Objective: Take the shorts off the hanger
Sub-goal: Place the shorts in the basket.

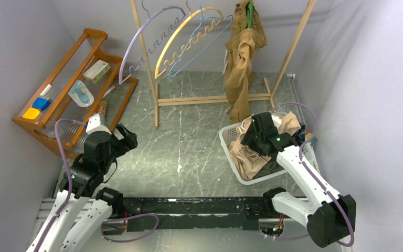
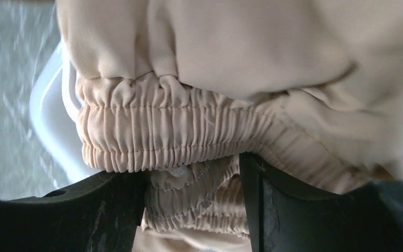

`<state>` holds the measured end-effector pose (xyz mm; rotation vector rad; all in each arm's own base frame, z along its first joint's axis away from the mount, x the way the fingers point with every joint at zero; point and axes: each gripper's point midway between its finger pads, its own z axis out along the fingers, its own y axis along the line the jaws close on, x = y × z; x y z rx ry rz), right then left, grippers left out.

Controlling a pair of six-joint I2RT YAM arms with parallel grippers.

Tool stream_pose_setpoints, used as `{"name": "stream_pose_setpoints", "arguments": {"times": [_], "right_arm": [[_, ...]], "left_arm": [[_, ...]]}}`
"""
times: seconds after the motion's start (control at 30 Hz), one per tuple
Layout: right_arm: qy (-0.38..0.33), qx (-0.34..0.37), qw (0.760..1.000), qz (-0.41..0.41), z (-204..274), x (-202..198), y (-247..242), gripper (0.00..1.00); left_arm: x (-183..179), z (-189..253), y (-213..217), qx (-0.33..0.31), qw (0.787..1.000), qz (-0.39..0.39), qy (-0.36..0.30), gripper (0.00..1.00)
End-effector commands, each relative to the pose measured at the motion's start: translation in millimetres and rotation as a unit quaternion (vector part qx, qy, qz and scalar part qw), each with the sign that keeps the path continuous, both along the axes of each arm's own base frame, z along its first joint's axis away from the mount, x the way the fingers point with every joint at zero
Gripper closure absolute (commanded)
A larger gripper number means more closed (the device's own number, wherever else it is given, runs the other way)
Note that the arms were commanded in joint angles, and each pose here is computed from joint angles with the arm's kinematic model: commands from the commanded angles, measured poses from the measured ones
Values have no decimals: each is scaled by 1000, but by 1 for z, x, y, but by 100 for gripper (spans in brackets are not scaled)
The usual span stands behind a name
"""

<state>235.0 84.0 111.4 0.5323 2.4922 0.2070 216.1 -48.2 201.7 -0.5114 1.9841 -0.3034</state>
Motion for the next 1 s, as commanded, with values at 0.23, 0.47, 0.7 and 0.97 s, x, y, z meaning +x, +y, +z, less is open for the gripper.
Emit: {"name": "stream_pose_setpoints", "arguments": {"times": [0.23,0.47,0.7,0.97], "right_arm": [[-104,-149,952,-247,14,-4,-99,32],[-80,-188,947,-250,45,-7,-107,26],[-187,-150,939,-248,133,-2,-111,23],[-225,-89,950,-200,166,-2,-91,26]], "left_arm": [[4,2,-3,0,1000,-5,-6,2],[5,0,-4,2,1000,-7,0,2],[4,3,-3,0,1000,-5,-7,2],[3,4,-3,-1,1000,-7,-9,2]]}}
